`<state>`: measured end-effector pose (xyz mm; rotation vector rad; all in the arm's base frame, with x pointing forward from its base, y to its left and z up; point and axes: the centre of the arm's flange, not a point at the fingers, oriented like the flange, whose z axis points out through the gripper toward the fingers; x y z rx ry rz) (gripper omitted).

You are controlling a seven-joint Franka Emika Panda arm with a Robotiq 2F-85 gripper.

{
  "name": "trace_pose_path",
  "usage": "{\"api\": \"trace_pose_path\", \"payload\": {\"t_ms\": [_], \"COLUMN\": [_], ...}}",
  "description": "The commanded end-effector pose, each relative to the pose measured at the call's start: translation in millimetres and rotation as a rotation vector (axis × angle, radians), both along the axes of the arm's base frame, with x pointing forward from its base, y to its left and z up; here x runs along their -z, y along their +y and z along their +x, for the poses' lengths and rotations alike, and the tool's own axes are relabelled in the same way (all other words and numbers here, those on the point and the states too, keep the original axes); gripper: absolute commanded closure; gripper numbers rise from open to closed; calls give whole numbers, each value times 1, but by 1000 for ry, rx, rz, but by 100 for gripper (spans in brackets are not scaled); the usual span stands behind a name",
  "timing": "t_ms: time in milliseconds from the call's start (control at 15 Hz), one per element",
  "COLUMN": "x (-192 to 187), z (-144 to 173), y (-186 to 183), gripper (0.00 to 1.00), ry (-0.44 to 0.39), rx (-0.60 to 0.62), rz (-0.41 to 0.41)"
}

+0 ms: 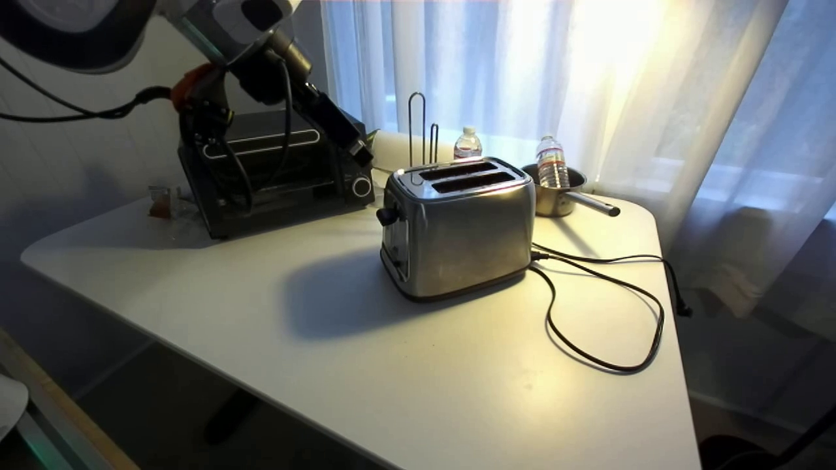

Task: Push the black knob on the toaster fully downwards

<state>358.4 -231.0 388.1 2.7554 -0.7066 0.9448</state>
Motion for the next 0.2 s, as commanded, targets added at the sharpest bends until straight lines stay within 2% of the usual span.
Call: {"api": "trace_pose_path", "payload": {"t_ms": [0, 133], "x": [0, 0], "z": [0, 0], "y": [0, -1], "gripper": [0, 0], "ry": [1, 1], "rx": [-1, -1], "rz": [-1, -1]}}
